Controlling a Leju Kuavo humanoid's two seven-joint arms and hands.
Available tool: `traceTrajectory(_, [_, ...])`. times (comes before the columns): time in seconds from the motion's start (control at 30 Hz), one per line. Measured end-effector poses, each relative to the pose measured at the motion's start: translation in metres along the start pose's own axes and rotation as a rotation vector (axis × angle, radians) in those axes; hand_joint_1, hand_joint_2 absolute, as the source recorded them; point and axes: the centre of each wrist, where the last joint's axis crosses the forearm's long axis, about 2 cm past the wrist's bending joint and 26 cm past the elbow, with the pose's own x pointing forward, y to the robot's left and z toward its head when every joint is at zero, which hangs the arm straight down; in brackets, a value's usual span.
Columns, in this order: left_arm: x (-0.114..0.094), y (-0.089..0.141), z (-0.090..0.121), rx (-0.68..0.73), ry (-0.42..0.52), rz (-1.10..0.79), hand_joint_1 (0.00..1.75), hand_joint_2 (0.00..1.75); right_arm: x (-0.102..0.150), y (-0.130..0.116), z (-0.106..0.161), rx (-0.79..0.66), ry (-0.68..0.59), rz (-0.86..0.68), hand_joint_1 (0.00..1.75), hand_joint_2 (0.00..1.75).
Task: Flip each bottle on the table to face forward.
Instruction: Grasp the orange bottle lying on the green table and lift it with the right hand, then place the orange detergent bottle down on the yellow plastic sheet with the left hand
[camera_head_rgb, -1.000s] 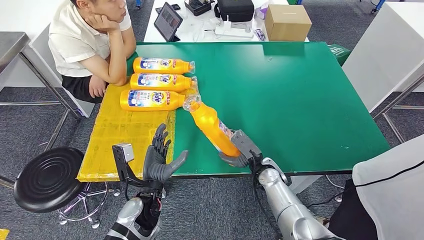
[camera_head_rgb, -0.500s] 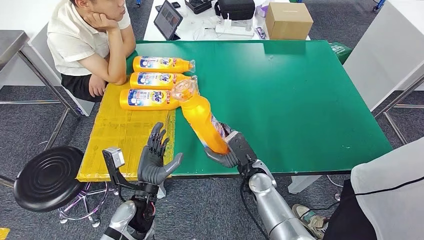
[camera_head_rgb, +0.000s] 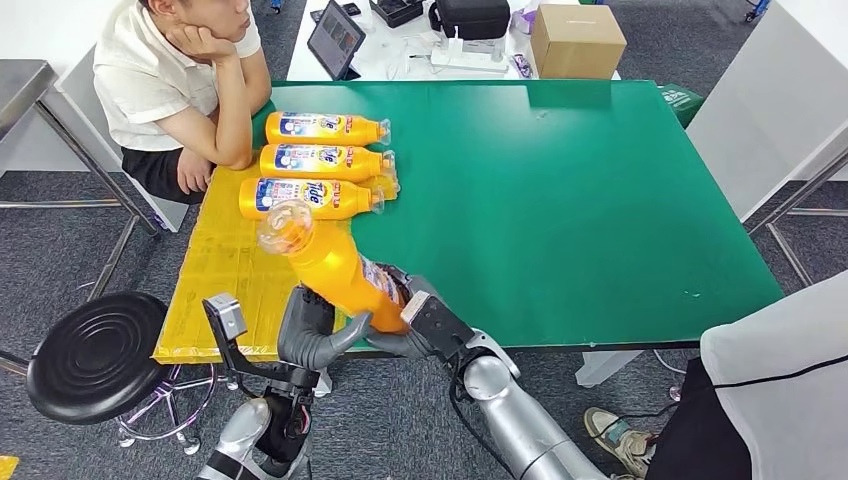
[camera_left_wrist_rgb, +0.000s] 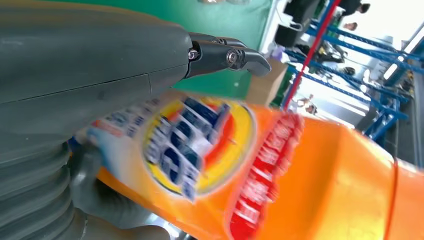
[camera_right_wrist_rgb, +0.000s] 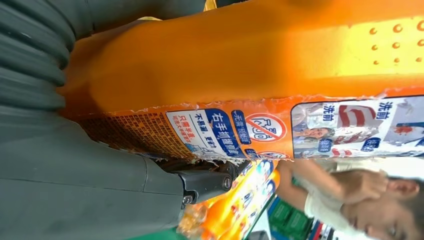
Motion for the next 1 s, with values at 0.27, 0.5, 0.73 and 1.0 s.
traceTrajectory(0.27, [0.005,-0.004,-0.004,-0.051,-0.026,0.022,0.0,1.75,0.003,0.008,-0.004,0.07,-0.033,0.055,1.75,1.75])
traceTrajectory(0.5, [0.007,-0.001,-0.003,-0.084,-0.031,0.044,1.75,1.75,0.004,0.008,-0.008,0.102,-0.028,0.065,1.75,1.75])
traceTrajectory(0.73, [0.008,0.004,-0.001,-0.102,-0.033,0.056,1.75,1.75,0.003,0.007,-0.011,0.125,-0.02,0.062,1.75,1.75])
traceTrajectory(1.0, [0.009,0.01,0.001,-0.121,-0.034,0.091,1.75,1.75,0.005,0.008,-0.013,0.172,-0.009,0.013,1.49,1.75])
